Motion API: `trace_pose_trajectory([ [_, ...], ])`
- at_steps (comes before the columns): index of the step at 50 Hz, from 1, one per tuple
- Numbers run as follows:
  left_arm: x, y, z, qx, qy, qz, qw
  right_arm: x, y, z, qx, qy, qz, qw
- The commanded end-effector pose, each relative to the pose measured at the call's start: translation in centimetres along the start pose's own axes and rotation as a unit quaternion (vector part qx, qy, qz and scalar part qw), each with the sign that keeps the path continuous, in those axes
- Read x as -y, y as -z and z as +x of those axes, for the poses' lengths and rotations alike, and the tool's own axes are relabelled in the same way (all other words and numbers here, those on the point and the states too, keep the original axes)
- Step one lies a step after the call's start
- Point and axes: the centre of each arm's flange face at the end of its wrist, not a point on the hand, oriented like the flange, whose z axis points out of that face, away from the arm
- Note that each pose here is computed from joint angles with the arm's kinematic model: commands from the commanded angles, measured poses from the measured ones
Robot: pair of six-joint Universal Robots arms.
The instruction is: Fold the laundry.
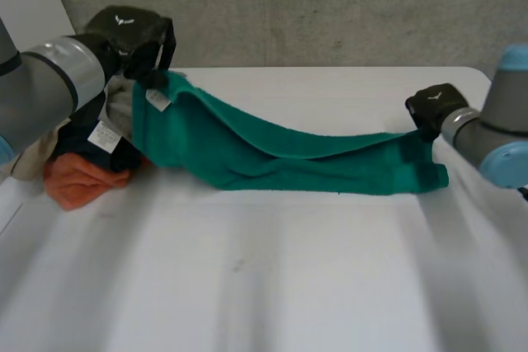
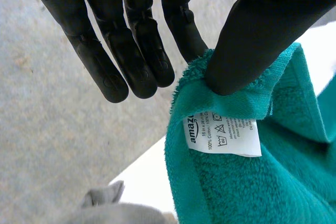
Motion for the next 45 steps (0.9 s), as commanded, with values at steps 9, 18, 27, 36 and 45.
trace_pose_trajectory([
  [9,-7.6,4.3,1.5,-0.092,-0.107,-0.241,0.960,0.5,15.7,4.5,0.132,0.090,-0.199,0.967],
  [18,-10.4,5.0,2.8,-0.164,-0.164,-0.304,0.924,-0.9,15.7,3.8,0.161,0.078,-0.212,0.961],
  [27,-10.5,-1.7,2.5,-0.107,-0.157,-0.250,0.949,-0.1,10.8,2.6,0.112,0.097,-0.180,0.972],
  [36,3.7,-7.3,-2.5,0.077,-0.121,0.099,0.985,10.7,5.2,9.2,-0.144,0.045,0.111,0.982],
  [45,11.7,-7.1,-6.7,0.198,-0.040,0.358,0.912,18.3,6.9,14.2,-0.286,-0.060,0.379,0.878],
])
